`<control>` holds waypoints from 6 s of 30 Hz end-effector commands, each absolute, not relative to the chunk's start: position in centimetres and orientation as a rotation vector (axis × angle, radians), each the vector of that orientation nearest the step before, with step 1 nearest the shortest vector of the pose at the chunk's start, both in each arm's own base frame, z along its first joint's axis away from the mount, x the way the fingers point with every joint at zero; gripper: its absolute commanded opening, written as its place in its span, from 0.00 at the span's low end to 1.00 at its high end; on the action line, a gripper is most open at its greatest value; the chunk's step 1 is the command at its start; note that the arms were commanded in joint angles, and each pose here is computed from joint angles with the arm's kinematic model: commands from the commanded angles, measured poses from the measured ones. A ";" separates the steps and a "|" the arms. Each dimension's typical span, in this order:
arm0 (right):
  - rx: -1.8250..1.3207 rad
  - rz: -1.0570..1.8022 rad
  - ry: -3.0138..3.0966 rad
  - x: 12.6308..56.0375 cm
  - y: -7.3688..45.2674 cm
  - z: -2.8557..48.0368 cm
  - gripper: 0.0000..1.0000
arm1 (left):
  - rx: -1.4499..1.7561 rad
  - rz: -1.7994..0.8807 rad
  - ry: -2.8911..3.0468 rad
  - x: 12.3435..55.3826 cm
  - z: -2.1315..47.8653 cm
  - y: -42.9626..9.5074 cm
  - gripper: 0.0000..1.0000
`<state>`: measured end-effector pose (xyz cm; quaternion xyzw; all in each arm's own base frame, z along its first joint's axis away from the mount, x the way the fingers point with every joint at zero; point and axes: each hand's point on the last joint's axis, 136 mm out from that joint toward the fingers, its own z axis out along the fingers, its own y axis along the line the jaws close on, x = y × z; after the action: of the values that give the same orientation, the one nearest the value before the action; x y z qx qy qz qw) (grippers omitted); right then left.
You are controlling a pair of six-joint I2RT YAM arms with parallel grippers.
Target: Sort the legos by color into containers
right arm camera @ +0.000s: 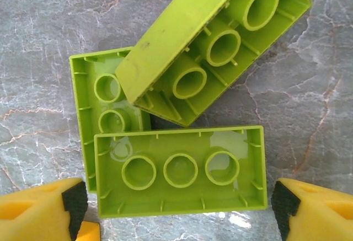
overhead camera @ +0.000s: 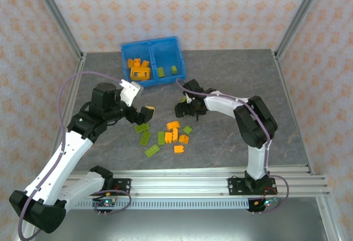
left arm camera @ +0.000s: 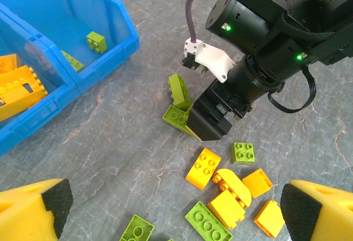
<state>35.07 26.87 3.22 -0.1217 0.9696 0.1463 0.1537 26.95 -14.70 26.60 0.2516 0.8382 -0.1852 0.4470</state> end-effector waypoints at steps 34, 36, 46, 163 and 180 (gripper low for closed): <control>-0.160 0.566 2.261 46.1 31.6 22.8 0.50 | 0.654 -0.480 1.989 25.8 28.5 -14.8 1.00; -0.156 0.537 2.254 48.5 32.6 22.2 0.50 | 0.646 -0.464 1.984 25.7 28.7 -14.5 1.00; -0.079 0.529 2.328 56.4 36.2 17.1 0.50 | 0.627 -0.447 1.969 25.6 29.3 -14.1 1.00; 0.029 0.514 2.149 60.8 37.8 14.9 0.42 | 0.610 -0.418 1.997 25.9 28.7 -13.7 1.00; 0.029 0.584 2.091 57.2 35.1 25.6 0.58 | 0.600 -0.387 2.009 26.2 28.3 -13.3 1.00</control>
<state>59.71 36.22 16.93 0.0194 0.8757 0.2145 0.4321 25.99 -13.95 28.65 0.2471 0.8219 -0.1765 0.4820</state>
